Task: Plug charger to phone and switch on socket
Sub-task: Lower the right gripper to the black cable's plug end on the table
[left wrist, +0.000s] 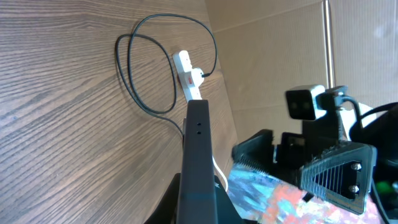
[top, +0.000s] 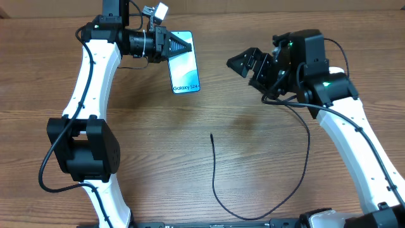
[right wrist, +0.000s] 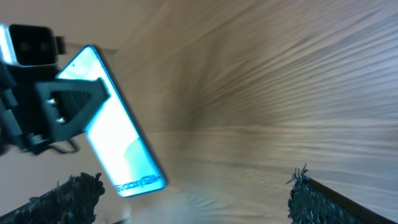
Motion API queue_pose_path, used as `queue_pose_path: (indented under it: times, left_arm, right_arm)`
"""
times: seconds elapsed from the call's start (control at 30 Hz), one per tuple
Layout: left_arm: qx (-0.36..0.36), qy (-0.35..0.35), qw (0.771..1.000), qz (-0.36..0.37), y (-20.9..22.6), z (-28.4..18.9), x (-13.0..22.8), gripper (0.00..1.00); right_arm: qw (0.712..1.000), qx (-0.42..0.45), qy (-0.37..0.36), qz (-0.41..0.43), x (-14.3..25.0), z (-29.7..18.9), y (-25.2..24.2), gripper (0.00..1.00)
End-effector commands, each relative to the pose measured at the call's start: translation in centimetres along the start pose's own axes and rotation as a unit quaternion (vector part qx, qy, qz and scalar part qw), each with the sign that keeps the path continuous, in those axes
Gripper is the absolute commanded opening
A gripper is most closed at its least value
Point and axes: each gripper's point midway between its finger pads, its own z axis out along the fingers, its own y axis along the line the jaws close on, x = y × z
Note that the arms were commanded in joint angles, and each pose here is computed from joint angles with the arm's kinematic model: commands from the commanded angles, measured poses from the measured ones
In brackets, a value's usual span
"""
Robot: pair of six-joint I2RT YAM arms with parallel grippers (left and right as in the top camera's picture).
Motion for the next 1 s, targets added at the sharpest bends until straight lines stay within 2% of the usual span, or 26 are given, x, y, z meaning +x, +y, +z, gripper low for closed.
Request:
queue_pose_path:
  times: [0.0, 0.07, 0.27, 0.5, 0.63, 0.7, 0.97]
  left_arm:
    - [0.009, -0.004, 1.000, 0.025, -1.6, -0.5, 0.0, 0.04]
    - [0.009, -0.004, 1.000, 0.026, -1.6, -0.5, 0.0, 0.04]
    - [0.009, -0.003, 1.000, 0.024, -1.6, -0.5, 0.1, 0.04]
    - [0.009, -0.003, 1.000, 0.024, -1.6, -0.5, 0.1, 0.04]
    - [0.007, -0.004, 1.000, 0.025, -1.5, -0.5, 0.0, 0.04]
    - [0.007, -0.004, 1.000, 0.024, -1.5, -0.5, 0.0, 0.04]
    - [0.006, -0.007, 1.000, 0.030, -1.5, -0.5, -0.2, 0.04]
  right_arm:
    - [0.992, 0.108, -0.041, -0.051, -0.9, -1.3, -3.2, 1.00]
    - [0.984, 0.165, -0.025, -0.068, 0.4, -1.4, -5.1, 1.00]
    - [0.953, 0.255, 0.043, -0.159, 6.4, 0.5, -6.9, 1.00]
    - [0.948, 0.264, 0.085, -0.154, 12.3, 4.1, -9.2, 1.00]
    - [0.953, 0.249, 0.086, -0.148, 13.8, 6.1, -10.8, 0.99]
    - [0.952, 0.249, 0.083, -0.156, 14.2, 6.7, -11.4, 0.93]
    - [0.939, 0.265, 0.119, -0.185, 17.5, 9.5, -12.3, 0.93]
